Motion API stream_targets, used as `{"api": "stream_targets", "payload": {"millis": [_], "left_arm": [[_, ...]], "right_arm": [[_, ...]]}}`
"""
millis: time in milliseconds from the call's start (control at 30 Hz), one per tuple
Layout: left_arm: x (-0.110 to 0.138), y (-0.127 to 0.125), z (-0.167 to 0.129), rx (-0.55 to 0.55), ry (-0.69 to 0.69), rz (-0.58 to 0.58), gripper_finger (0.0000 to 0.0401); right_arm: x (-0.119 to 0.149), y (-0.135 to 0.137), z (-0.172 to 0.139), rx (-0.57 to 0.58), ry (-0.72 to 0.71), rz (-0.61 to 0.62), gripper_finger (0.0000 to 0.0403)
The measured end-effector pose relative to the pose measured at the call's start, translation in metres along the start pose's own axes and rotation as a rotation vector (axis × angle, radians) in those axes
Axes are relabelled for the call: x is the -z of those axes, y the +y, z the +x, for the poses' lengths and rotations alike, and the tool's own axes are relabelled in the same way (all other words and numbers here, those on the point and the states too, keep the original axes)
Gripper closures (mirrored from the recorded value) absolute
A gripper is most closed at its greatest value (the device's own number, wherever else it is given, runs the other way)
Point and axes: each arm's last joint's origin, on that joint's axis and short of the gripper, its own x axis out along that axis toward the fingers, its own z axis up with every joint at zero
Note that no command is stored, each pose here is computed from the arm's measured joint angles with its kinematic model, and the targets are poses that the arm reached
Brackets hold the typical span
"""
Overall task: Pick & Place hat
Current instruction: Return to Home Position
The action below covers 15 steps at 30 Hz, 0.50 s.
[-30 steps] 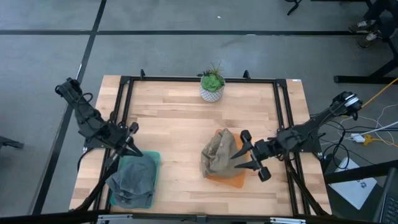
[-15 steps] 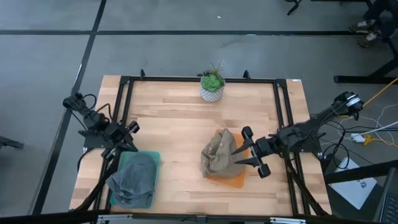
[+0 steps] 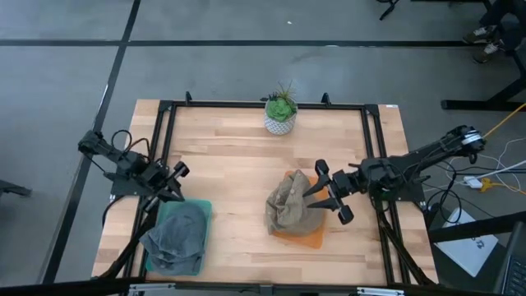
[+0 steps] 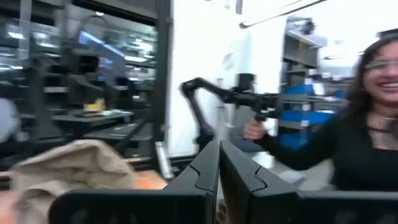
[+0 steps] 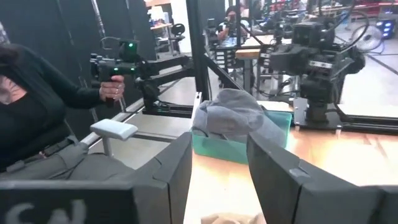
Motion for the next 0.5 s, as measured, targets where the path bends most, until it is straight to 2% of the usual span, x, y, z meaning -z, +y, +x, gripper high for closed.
{"api": "stream_targets", "payload": {"millis": [267,400,500], "left_arm": [[0.012,0.017,-0.003,-0.297,0.118,0.038,0.0389],[0.024,0.022,-0.007,-0.354,0.24,0.032,0.0391],[0.025,0.022,-0.007,-0.351,0.256,0.019,0.0393]], "right_arm": [[0.003,-0.015,-0.002,-0.079,0.059,0.001,0.0251],[0.005,-0.02,-0.005,-0.058,0.094,-0.029,0.0251],[0.003,-0.022,-0.01,-0.044,0.1,-0.051,0.0251]]}}
